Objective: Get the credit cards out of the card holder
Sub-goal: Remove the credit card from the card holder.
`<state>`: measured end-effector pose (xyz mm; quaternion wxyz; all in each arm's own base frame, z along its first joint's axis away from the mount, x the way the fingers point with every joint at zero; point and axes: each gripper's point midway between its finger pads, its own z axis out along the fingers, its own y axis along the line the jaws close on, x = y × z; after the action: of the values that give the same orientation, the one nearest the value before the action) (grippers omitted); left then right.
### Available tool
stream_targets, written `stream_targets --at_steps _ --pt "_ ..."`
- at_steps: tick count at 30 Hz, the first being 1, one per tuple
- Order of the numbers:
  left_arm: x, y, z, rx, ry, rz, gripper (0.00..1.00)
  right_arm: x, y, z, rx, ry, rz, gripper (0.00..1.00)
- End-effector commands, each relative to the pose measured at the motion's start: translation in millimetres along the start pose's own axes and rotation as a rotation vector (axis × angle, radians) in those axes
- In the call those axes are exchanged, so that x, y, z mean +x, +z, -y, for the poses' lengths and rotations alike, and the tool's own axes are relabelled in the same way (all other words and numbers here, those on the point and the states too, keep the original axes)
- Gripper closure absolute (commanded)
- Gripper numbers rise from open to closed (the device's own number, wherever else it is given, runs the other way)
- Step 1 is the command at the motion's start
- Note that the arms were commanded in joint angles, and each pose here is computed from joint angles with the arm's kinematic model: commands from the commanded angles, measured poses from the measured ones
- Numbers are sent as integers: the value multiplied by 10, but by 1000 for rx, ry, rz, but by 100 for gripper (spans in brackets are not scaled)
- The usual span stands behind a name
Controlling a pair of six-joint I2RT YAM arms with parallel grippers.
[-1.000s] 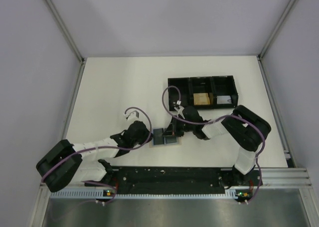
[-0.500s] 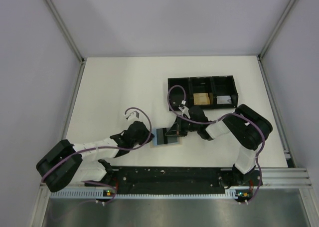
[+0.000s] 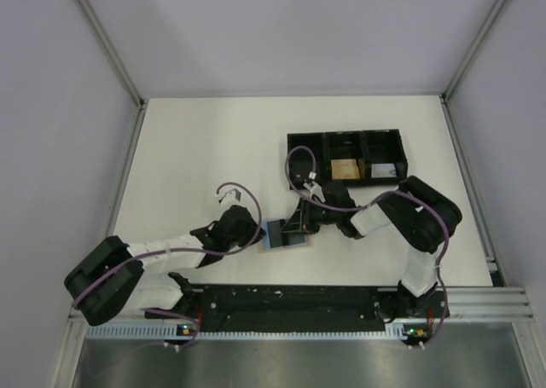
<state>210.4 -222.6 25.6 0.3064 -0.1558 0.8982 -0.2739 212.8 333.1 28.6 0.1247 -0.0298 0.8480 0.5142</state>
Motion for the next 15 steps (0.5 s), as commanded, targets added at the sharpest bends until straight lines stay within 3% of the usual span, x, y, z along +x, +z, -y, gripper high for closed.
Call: stream_targets --at_steps 1,4,9,15 --pt "112 12 -98 -37 39 -56 94 -106 71 -87 -42 -23 15 77" --pt "115 14 -96 -36 39 -57 94 -102 89 -71 -43 -16 11 81" --pt "121 12 -133 -46 33 -53 94 -96 55 -30 -30 -15 14 100" --pt "95 7 -179 -45 8 -45 94 -131 -150 77 -13 -4 47 100"
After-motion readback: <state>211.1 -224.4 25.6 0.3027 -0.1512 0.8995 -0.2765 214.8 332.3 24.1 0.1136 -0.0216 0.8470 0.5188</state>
